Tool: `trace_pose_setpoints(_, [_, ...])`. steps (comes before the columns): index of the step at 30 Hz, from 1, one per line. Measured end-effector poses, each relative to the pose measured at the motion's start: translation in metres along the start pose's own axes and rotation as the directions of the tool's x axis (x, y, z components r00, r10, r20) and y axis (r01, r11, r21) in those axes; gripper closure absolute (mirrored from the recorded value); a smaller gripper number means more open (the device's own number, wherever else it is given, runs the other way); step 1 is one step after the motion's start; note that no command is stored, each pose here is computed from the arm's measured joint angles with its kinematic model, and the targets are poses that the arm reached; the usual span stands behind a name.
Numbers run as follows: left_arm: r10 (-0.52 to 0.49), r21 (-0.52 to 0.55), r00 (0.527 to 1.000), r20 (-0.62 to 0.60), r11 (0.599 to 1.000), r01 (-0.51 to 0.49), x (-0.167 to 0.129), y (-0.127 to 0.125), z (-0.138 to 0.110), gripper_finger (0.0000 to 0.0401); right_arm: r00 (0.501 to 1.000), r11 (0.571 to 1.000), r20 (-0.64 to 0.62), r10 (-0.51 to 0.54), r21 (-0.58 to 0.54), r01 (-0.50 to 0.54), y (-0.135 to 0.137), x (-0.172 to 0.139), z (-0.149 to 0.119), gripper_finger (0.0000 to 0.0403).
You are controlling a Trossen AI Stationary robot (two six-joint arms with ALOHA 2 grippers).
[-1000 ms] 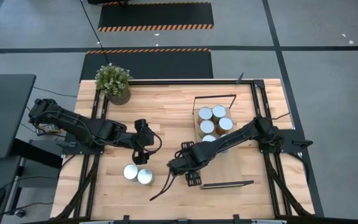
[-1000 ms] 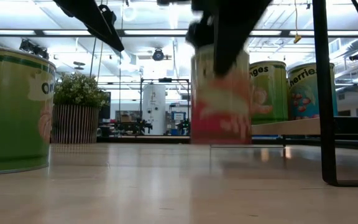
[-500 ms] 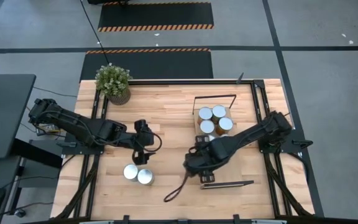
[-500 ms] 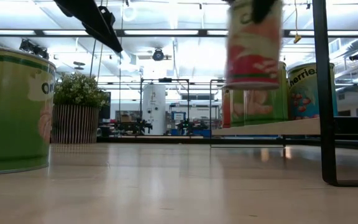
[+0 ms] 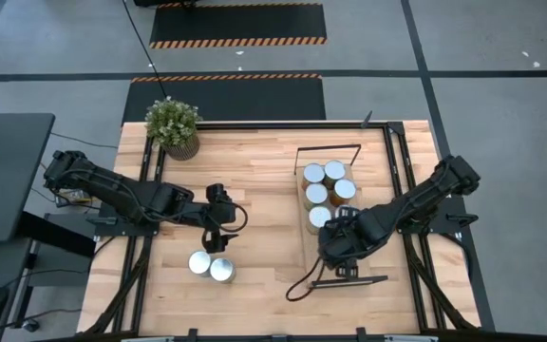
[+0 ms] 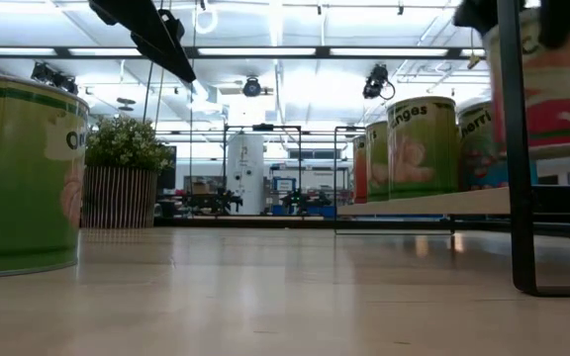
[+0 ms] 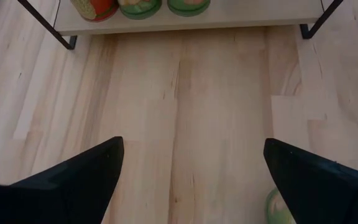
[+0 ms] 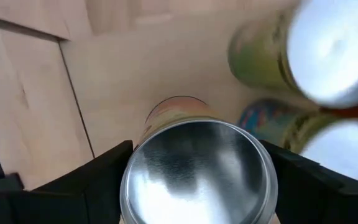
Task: Pick and place cans onto a shelf
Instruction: Put the canned corn on the shelf
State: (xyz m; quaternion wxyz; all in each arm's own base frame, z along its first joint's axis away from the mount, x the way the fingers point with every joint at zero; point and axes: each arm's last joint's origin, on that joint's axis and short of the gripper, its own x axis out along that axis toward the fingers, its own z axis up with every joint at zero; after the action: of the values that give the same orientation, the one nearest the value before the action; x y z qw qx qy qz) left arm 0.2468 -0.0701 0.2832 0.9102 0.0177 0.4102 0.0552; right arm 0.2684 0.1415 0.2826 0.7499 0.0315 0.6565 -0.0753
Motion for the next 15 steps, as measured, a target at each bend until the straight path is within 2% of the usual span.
trace_pose_setpoints(5, [-0.005,-0.001,1.000,-0.001,1.000,0.005,0.000,0.000,0.000,0.0008,1.000,0.998,-0.029,-0.005,0.063,0.007,-0.009,0.009,-0.015,0.0069])
trace_pose_setpoints(15, [-0.025,-0.002,1.000,-0.003,1.000,0.025,0.000,-0.001,0.000,0.0008,0.998,0.997,-0.066,-0.021,0.072,0.026,-0.014,0.025,-0.020,0.0036])
